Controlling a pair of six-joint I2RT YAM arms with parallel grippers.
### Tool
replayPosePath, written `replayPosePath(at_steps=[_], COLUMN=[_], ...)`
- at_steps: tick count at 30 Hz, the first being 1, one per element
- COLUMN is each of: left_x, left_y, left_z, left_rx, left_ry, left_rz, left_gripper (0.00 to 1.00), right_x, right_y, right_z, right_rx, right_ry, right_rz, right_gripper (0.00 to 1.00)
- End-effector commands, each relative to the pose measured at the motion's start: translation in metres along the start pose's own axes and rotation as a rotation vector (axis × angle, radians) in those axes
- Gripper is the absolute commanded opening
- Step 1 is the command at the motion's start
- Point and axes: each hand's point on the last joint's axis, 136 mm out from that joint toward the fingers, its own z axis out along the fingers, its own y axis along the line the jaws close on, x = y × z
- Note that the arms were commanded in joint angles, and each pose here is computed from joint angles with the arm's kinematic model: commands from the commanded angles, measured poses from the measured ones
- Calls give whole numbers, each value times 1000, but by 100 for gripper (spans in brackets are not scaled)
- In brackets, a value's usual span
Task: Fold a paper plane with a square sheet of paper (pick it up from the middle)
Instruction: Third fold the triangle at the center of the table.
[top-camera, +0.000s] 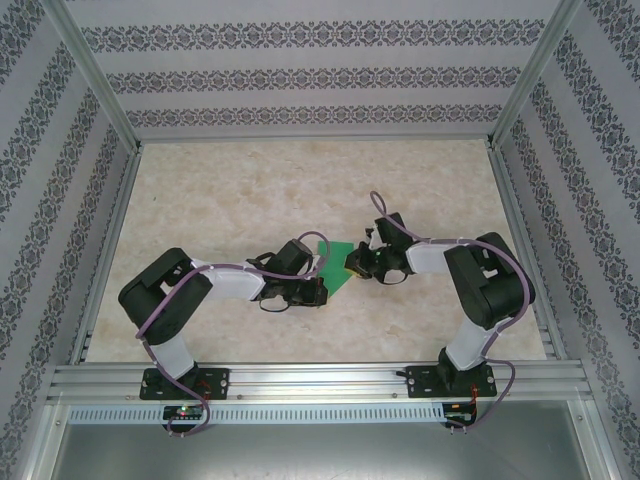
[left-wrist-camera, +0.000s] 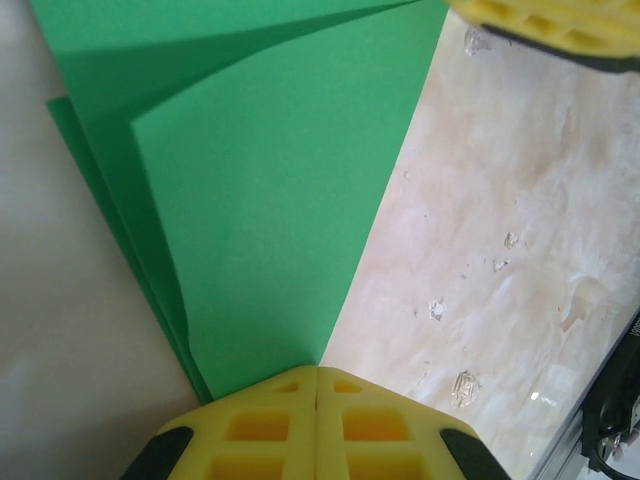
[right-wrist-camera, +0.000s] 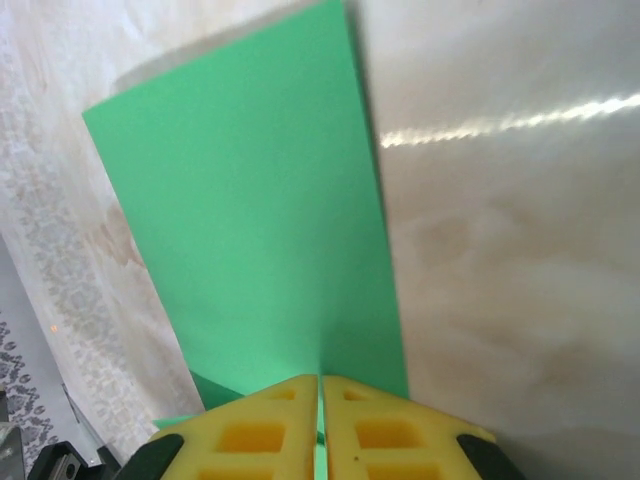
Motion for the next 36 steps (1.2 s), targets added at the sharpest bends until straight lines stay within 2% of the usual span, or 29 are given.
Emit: replayPosePath(at_steps=[1,5,10,14,22,36], left_x=[30,15,-16,-35,-47,-51], left_y=[41,21,-22,-28,-15,11], left_z=[-5,-23,-56,-67,-48,-31], left_rx=[-153,-129,-79,-110,-150,-255], left_ry=[78,27,-77,-132,-126,-109], left_rz=[-41,14,103,112,74,74], left_gripper=[7,11,15,15,12,10], right_x=[-13,-17,-8,2,24,36], right_y=[-7,11,18,18,21,34], right_z=[-11,-30,-43,-44,-34,-16], right_rx=[15,-15,-26,-39,-69,-107], right_ry=[-42,-77,-86,-82,-38,15], right_rz=[-16,-55,-63,-52,-52,-67], right_gripper=[13,22,39,45,48,49])
